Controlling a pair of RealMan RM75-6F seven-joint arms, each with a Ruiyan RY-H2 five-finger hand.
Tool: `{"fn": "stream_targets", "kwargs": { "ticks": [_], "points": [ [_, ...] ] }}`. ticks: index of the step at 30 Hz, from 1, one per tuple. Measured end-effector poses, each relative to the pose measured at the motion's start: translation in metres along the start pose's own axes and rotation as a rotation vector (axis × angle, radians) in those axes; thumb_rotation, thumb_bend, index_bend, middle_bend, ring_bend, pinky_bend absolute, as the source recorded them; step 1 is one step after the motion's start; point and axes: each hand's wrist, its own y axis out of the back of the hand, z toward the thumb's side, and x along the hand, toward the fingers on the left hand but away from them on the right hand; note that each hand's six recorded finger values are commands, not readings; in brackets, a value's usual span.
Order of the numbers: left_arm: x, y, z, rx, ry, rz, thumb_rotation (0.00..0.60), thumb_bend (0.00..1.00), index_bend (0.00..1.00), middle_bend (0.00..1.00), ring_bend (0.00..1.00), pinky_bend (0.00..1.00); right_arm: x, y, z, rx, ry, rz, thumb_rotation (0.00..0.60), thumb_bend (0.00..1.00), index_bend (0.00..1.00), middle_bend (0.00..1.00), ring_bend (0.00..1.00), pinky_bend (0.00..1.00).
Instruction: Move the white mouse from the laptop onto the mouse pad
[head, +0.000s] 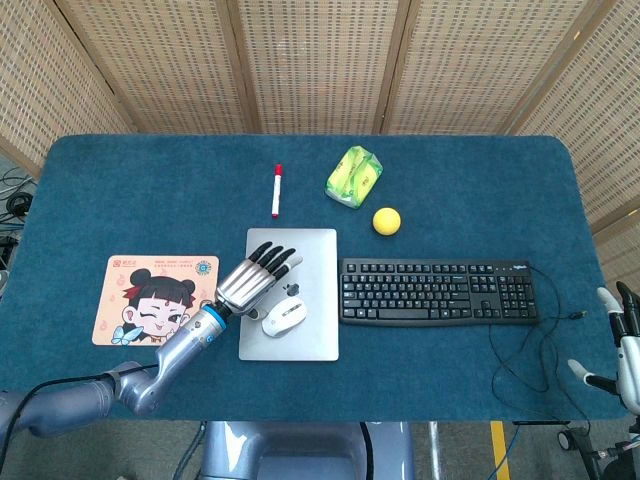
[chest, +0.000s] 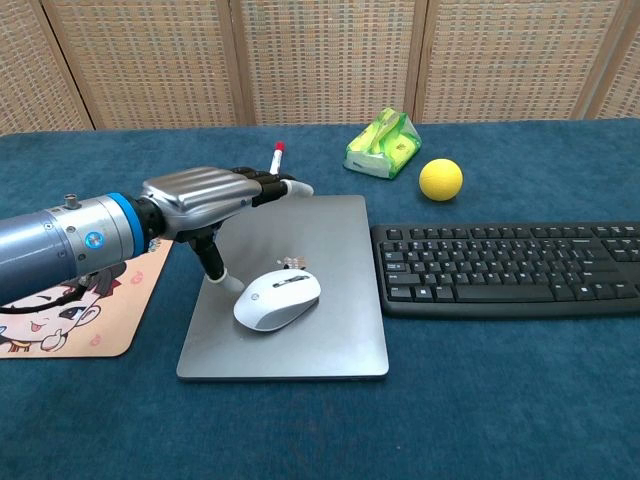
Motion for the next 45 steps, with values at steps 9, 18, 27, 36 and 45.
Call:
{"fn": "stream_targets", "kwargs": {
  "ticks": [9, 18, 27, 36, 45],
  "points": [
    [-0.01, 0.005, 0.028, 0.039, -0.094, -0.032, 0.6, 0.02, 0.0, 0.0, 0.0, 0.0, -0.001, 0.002, -0.002, -0.002, -0.006, -0.006, 0.6, 0.04, 0.07, 0.0, 0.0, 0.0],
    [-0.008, 0.006, 0.057, 0.072, -0.159, -0.049, 0.6, 0.02, 0.0, 0.0, 0.0, 0.0, -0.001, 0.002, -0.002, 0.0, -0.006, -0.006, 0.6, 0.04, 0.07, 0.0, 0.0, 0.0],
    [-0.011, 0.016, 0.069, 0.096, -0.206, -0.058, 0.6, 0.04, 0.0, 0.0, 0.0, 0.0, -0.001, 0.002, -0.004, -0.002, -0.012, -0.007, 0.6, 0.04, 0.07, 0.0, 0.0, 0.0],
    [-0.024, 0.033, 0.061, 0.261, -0.325, -0.062, 0.6, 0.15, 0.01, 0.0, 0.0, 0.03, -0.002, 0.002, -0.006, 0.001, -0.021, -0.008, 0.6, 0.04, 0.07, 0.0, 0.0, 0.0],
    [-0.016, 0.03, 0.061, 0.462, -0.538, -0.079, 0.6, 0.15, 0.09, 0.0, 0.01, 0.12, -0.006, 0.001, -0.012, 0.003, -0.046, -0.006, 0.6, 0.04, 0.07, 0.0, 0.0, 0.0]
  ]
}}
